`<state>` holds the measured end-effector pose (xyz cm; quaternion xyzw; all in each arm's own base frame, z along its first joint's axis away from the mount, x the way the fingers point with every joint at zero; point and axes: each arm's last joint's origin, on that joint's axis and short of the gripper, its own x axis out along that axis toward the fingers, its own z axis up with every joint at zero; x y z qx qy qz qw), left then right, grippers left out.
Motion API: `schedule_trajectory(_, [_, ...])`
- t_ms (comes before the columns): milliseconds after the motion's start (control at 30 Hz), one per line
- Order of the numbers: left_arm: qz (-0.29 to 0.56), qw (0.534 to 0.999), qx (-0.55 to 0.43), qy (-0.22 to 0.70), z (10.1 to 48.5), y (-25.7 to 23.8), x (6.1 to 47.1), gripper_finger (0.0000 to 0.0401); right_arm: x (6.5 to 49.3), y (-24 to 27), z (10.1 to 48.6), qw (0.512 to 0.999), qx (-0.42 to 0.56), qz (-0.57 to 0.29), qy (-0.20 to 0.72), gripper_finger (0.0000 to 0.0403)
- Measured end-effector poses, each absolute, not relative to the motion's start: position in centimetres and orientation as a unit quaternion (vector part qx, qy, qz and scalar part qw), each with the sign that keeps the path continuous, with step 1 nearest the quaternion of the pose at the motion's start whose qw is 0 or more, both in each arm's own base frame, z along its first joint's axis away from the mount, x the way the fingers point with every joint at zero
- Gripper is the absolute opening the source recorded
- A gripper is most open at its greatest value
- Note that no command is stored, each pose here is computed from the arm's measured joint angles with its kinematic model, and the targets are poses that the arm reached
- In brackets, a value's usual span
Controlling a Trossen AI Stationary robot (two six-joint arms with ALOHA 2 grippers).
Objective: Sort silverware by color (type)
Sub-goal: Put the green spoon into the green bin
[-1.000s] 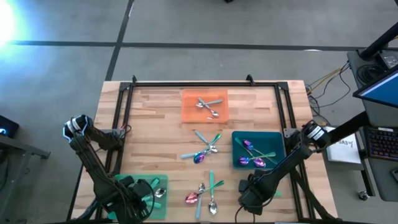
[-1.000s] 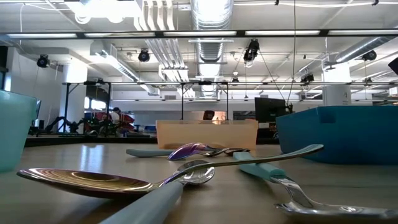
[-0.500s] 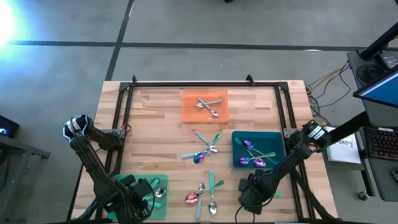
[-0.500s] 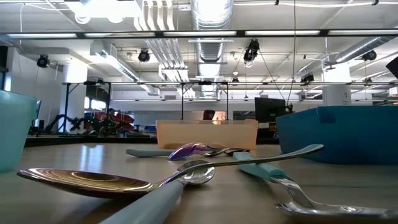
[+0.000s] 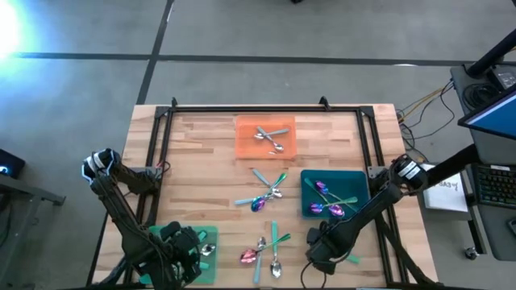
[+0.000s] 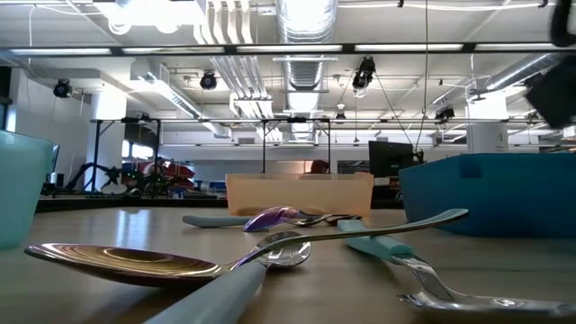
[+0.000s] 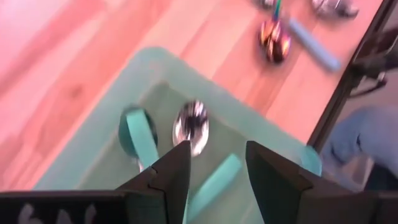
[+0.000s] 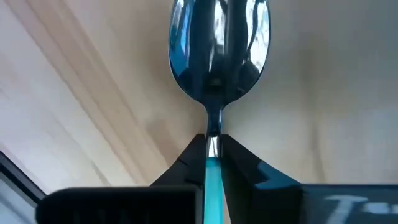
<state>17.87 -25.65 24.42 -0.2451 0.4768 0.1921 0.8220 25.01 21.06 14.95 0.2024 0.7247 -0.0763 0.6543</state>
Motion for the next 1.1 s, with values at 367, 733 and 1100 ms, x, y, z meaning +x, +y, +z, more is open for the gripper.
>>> schedule_trajectory(367, [0.162, 0.943, -0.149, 0.248, 25.8, -26.7, 19.9, 0.0139, 28.5, 19.0, 23.8, 0.888, 0.153, -0.078, 0.427, 0.0015])
schedule_trajectory(733, [0.195, 0.972, -0.024, 0.128, 26.1, -27.2, 23.2, 0.0139, 32.6, 20.0, 30.4, 0.998, 0.011, -0.022, 0.062, 0.0015])
schedule_trajectory(1100, [0.192, 0.977, -0.028, 0.088, 27.7, -27.1, 25.5, 0.0139, 34.8, 21.0, 30.4, 0.998, -0.060, -0.017, 0.015, 0.0015])
